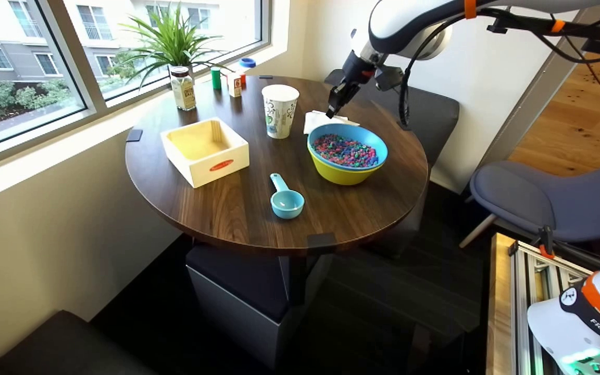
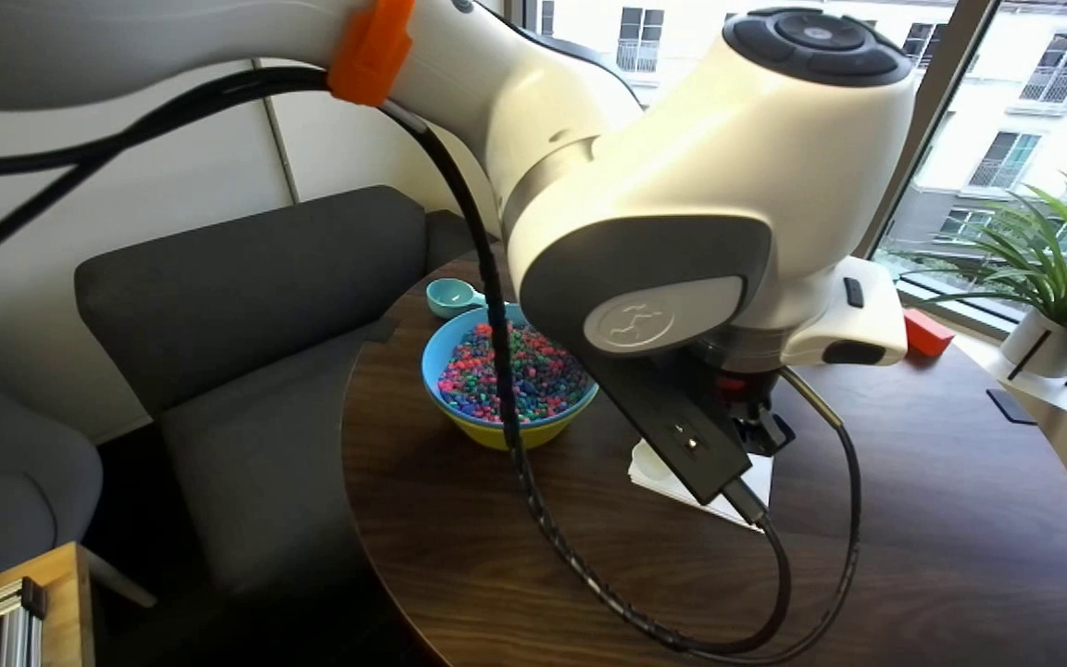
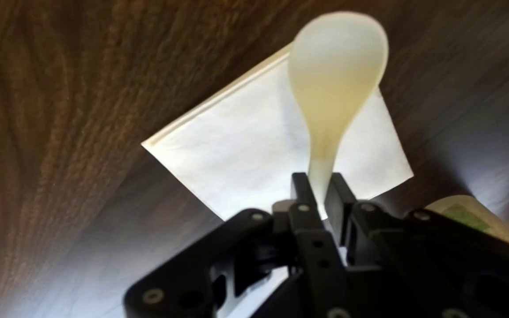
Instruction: Get some content from the blue bowl, put it on the white spoon and then put it back in the blue bowl
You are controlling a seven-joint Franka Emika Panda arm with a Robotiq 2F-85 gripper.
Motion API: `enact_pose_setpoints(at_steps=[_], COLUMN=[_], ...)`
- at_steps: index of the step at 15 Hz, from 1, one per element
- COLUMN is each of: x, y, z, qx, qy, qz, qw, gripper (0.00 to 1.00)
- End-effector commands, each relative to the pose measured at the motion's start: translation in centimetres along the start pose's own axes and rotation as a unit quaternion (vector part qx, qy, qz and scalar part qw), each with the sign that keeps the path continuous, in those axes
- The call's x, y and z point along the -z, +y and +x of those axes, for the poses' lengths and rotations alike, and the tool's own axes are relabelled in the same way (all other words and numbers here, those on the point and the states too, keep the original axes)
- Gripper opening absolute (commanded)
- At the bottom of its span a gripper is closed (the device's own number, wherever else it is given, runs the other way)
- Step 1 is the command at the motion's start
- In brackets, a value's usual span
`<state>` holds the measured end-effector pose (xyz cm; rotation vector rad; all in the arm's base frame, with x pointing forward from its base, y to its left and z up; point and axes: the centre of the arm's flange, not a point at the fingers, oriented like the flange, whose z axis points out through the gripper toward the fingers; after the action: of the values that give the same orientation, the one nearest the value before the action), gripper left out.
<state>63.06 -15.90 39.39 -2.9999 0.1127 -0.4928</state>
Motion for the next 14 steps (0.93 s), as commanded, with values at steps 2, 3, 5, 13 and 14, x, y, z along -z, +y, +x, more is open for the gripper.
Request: enact_pose_setpoints(at_steps=[2, 3, 5, 13, 14], x=[-2.1, -2.4, -2.6, 1.4, 2.0], y=[-0.5, -0.6, -0.8, -1.9, -2.2], z=[1.9, 1.9, 2.1, 1.5, 1.4], qx=[0.015, 0.019, 0.023, 0.020, 0.010], qy=[-0.014, -0.016, -0.016, -0.005, 0.001], qz=[-0.006, -0.006, -0.011, -0.046, -0.052], qw=[0.9998, 0.9997, 0.9995, 0.9987, 0.9986], gripper=[0.03, 0.03, 0.39, 0.90, 0.97])
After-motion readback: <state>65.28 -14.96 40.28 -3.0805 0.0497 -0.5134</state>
